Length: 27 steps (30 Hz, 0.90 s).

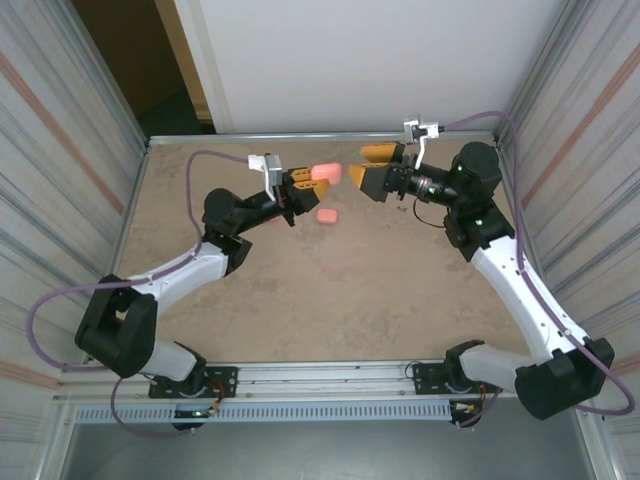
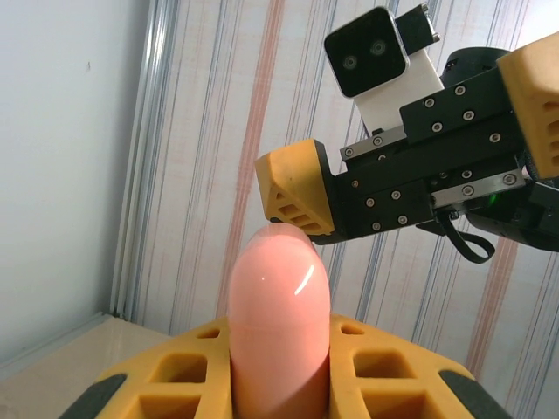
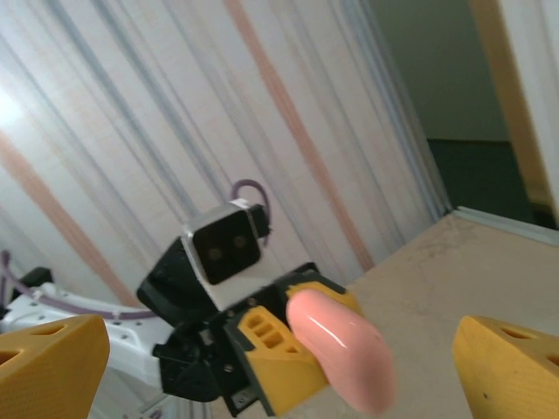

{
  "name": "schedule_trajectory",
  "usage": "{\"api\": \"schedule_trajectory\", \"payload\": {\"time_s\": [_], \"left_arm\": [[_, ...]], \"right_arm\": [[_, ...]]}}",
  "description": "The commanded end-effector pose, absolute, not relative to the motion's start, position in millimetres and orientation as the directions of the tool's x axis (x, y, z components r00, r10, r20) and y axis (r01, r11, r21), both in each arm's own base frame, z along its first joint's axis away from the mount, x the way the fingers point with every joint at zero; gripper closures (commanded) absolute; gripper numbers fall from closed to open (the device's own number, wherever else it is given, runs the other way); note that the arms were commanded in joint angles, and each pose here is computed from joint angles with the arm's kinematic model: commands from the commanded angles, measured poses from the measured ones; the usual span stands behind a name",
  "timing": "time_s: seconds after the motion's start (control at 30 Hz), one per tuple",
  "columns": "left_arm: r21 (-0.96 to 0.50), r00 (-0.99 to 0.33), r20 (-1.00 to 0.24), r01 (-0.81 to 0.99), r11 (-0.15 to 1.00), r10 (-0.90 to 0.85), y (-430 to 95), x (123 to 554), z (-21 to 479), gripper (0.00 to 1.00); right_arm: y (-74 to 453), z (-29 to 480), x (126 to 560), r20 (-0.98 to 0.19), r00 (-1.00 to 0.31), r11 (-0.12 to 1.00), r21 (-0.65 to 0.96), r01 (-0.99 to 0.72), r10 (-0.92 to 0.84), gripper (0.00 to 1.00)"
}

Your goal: Insert the wireless bluetooth earbuds into the charging case

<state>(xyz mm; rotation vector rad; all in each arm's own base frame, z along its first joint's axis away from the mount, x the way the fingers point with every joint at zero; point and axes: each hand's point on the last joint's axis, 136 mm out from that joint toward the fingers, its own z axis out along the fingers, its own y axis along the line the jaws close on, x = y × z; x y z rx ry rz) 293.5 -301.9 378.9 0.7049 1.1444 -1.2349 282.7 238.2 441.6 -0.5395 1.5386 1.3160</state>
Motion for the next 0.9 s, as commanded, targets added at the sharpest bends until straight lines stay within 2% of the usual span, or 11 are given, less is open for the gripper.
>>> {"api": "schedule_trajectory", "payload": {"time_s": [0.0,0.47,0.87], "left_arm": [[-0.149,-0.052,-0.945,0.947,0.284,-0.322,-295.3,291.7,376.9,1.00],[-0.370,-0.321,-0.929,0.815,0.446,-0.183,-298.6,328.3,310.9,1.00],[-0.365,-0.415,-0.910,0.802,0.472,0.001,-346.7,335.6,265.1,1.00]], "right_arm": [[224.0,427.3,288.2,-0.889,-0.380,0.418,0.456,-0.786,0.254,0.00],[175.9,358.8,301.7,-0.847,-0.435,0.675,0.515,-0.528,0.305,0.01],[162.7,303.2,306.6,-0.771,-0.534,0.724,0.582,-0.371,0.347,0.00]]}}
